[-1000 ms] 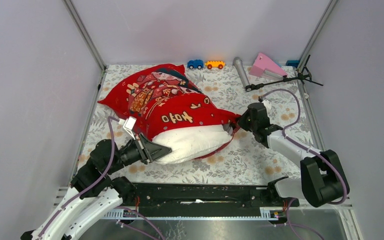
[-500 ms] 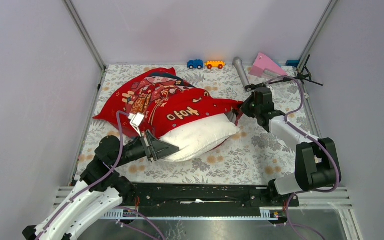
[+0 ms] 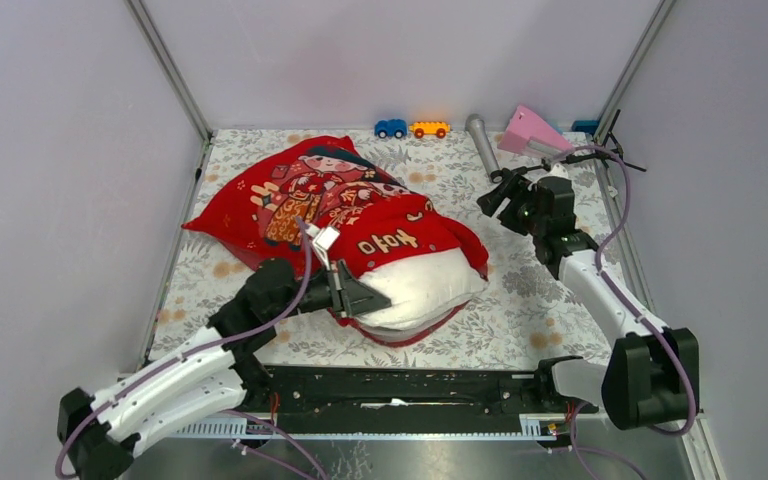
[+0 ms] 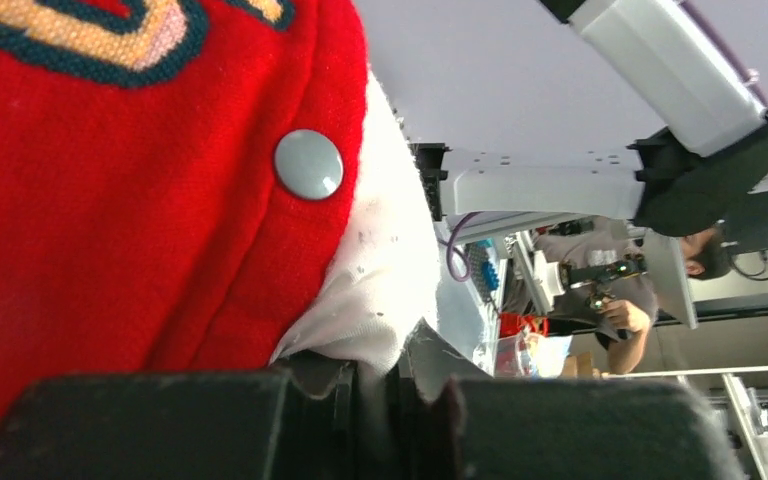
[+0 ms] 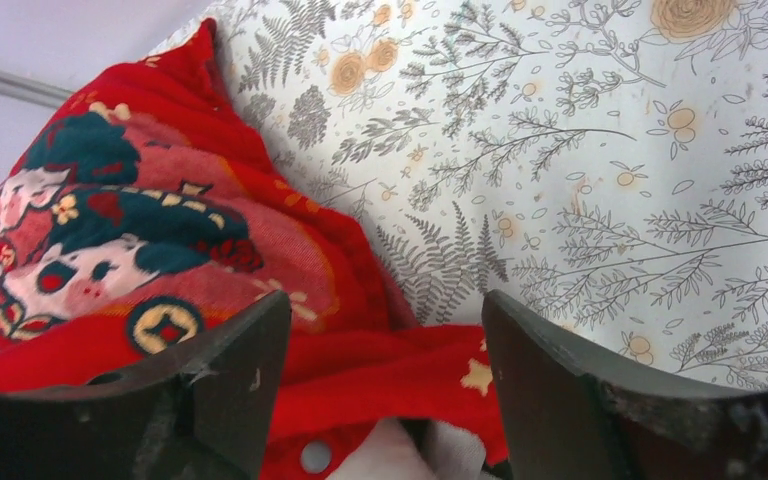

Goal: Remove the pillowcase from the pillow

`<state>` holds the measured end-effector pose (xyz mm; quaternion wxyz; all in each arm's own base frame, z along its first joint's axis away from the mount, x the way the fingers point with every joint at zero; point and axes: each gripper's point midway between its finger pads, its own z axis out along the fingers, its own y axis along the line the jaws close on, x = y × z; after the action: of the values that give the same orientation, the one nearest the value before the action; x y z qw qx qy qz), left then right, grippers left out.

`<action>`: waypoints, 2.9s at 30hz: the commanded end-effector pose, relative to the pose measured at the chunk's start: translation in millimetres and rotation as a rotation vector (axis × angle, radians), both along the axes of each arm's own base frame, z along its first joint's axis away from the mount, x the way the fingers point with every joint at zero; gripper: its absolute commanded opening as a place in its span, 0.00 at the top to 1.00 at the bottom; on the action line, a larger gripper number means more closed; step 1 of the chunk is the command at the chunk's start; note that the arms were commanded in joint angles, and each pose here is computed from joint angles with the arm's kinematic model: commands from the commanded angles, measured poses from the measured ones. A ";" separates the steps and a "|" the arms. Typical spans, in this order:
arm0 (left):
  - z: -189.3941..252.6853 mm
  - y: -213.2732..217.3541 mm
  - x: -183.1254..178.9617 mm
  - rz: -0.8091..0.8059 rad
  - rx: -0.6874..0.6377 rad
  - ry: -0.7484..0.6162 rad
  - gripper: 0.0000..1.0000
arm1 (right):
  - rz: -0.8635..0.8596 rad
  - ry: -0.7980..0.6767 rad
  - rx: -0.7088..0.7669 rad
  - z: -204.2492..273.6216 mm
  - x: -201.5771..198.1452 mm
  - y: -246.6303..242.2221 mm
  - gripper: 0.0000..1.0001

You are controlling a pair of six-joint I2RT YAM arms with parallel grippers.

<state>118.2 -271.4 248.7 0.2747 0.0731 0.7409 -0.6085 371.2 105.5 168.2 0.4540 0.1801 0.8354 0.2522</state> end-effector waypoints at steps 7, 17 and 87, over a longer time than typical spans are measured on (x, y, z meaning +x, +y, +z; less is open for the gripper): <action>50.5 -49.2 30.4 0.109 0.069 -0.263 0.65 | 0.024 0.032 0.024 11.2 -39.1 0.2 0.06; 60.6 28.5 65.6 0.399 0.555 -0.307 0.09 | 0.031 0.054 0.051 28.2 -65.3 0.3 0.04; -37.0 142.0 232.5 0.772 0.796 0.026 1.00 | -0.013 -0.030 -0.072 32.8 -143.7 0.0 1.00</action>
<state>335.0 -168.2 199.0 0.3706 -0.0551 0.9082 -0.1866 215.3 144.5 175.7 0.4009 0.1316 0.8571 0.2957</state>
